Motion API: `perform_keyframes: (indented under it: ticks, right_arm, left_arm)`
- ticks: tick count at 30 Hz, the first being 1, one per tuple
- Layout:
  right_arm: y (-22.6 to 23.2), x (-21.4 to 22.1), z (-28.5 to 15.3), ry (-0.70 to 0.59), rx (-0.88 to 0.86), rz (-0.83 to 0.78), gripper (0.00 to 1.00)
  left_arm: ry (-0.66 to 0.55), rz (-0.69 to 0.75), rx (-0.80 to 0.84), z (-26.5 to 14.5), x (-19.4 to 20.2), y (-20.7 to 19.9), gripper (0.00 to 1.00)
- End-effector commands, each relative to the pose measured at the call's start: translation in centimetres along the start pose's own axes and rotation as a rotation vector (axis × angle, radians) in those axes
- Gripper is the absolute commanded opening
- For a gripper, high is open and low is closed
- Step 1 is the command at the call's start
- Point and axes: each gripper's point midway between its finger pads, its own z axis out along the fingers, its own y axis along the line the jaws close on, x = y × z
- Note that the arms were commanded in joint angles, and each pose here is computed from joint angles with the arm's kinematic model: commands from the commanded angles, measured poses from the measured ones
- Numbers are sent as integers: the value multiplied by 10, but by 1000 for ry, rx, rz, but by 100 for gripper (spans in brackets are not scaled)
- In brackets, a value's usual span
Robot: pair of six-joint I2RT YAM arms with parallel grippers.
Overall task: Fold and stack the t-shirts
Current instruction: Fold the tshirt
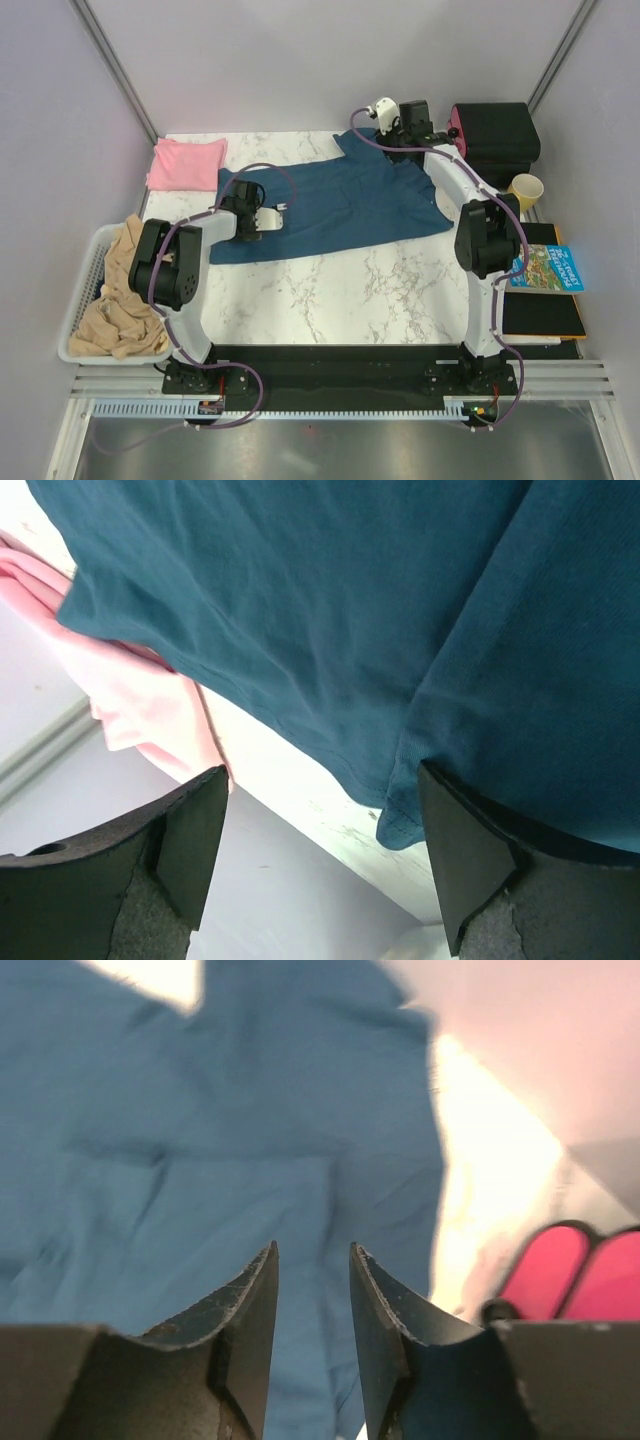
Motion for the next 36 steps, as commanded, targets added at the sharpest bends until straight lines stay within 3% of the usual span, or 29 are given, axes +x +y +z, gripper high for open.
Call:
perform_keyframes:
  ticks: [1, 5, 13, 19, 26, 33, 35, 36]
  right_arm:
    - [54, 48, -22, 158, -276, -52, 39]
    - [79, 93, -32, 253, -374, -48, 34]
    - [101, 136, -35, 352, -464, -20, 27]
    - [106, 153, -33, 387, -481, -17, 24]
    - [102, 155, -29, 393, -468, -23, 23]
    - [96, 153, -25, 396, -442, -28, 20]
    - [97, 157, -24, 405, -445, -20, 16]
    - [98, 158, -22, 408, -445, -20, 15]
  left_arm:
    - [-6, -134, -2, -26, 6, 15, 84]
    - [4, -111, -12, -43, 14, 18, 88]
    - [29, -115, -30, -46, 20, 31, 89]
    - [-144, -154, -13, -34, -10, 40, 87]
    - [-265, -120, 51, -16, -39, 37, 82]
    - [-337, -96, 129, -23, -51, 25, 74]
    - [-357, -101, 161, -28, -54, 21, 69]
    - [-364, -102, 170, -30, -55, 20, 59]
